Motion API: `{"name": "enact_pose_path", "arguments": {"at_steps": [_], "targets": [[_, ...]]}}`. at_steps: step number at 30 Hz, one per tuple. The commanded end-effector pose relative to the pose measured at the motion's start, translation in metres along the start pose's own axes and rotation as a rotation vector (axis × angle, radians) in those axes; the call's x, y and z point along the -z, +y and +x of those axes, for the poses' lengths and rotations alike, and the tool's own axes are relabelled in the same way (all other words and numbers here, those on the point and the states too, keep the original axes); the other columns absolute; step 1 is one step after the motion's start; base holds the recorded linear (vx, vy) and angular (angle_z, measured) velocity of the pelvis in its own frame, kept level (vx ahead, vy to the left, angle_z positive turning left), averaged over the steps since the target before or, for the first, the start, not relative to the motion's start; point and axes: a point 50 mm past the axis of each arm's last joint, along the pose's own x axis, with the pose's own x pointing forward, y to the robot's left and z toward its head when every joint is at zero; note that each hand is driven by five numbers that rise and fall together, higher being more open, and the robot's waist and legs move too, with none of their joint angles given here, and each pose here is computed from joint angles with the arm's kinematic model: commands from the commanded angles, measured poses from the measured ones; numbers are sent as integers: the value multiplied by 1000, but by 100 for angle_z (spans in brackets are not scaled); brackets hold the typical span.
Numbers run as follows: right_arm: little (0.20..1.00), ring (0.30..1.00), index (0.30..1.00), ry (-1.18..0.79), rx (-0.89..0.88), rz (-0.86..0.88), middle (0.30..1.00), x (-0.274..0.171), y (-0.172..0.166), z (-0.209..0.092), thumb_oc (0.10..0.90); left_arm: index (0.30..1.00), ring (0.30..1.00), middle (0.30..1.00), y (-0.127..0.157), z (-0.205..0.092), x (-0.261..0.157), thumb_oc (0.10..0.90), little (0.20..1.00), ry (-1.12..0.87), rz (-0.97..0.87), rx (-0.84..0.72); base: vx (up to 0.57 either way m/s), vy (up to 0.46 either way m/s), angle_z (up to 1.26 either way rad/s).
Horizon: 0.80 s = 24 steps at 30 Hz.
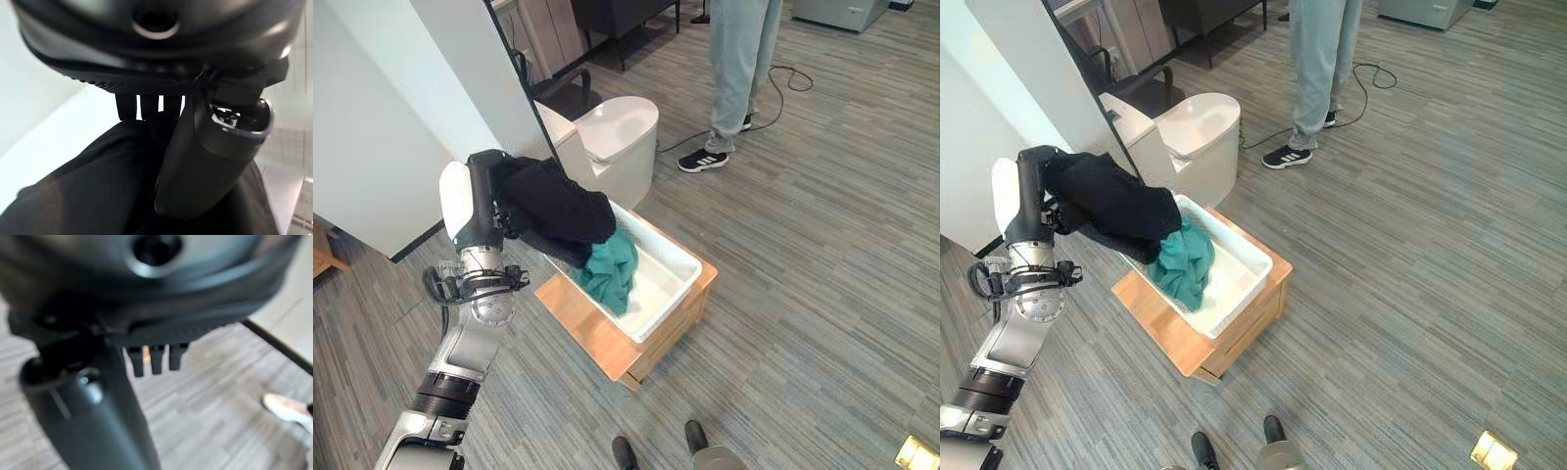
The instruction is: Pick up bed clothes into laundry basket.
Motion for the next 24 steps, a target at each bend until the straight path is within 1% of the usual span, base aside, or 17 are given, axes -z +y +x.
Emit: {"name": "enact_pose_path", "arguments": {"at_steps": [1,3,4,6,7,8,9,10,12,13,14,16,18,21,24], "targets": [[900,900,900,81,11,-5,900,20,-3,-1,800,300,300,300,42,54,-65,400,300,-294,-57,-216,16,-34,1],[900,900,900,78,12,2,900,18,-3,0,800,300,300,300,38,59,-67,400,300,-294,-63,-207,5,-17,1],[900,900,900,68,18,2,900,15,-6,1,800,300,300,300,27,65,-68,400,300,-267,-84,-160,5,-32,5],[900,900,900,60,27,6,900,11,-9,2,800,300,300,300,17,71,-72,400,300,-257,-123,-117,2,-17,3],[900,900,900,60,26,8,900,10,-9,2,800,300,300,300,17,72,-73,400,300,-258,-125,-117,0,0,0],[900,900,900,48,31,4,900,7,-11,3,800,300,300,300,8,75,-82,400,300,-273,-145,-74,1,-12,-5],[900,900,900,49,30,6,900,6,-10,3,800,300,300,300,7,76,-83,400,300,-275,-146,-74,0,0,0],[900,900,900,42,33,-11,900,4,-12,3,800,300,300,300,-1,76,-98,400,300,-321,-180,-31,0,0,0],[900,900,900,42,33,-10,900,4,-12,3,800,300,300,300,-1,76,-99,400,300,-322,-181,-30,0,0,0],[900,900,900,39,31,-21,900,4,-12,4,800,300,300,300,-6,77,-113,400,300,-376,-187,-4,0,0,0],[900,900,900,37,33,-24,900,4,-13,4,800,300,300,300,-8,78,-119,400,300,-394,-189,-1,15,9,-5],[900,900,900,32,32,-31,900,3,-12,4,800,300,300,300,-12,81,-131,400,300,-425,-185,9,19,5,-9],[900,900,900,32,30,-31,900,4,-12,3,800,300,300,300,-15,82,-134,400,300,-430,-181,16,16,-4,-13],[900,900,900,43,25,-26,900,6,-10,3,800,300,300,300,-23,94,-135,400,300,-415,-78,16,31,-10,-14],[900,900,900,47,35,-10,900,6,-12,3,800,300,300,300,-29,102,-114,400,300,-341,83,10,7,-11,-11]]}}
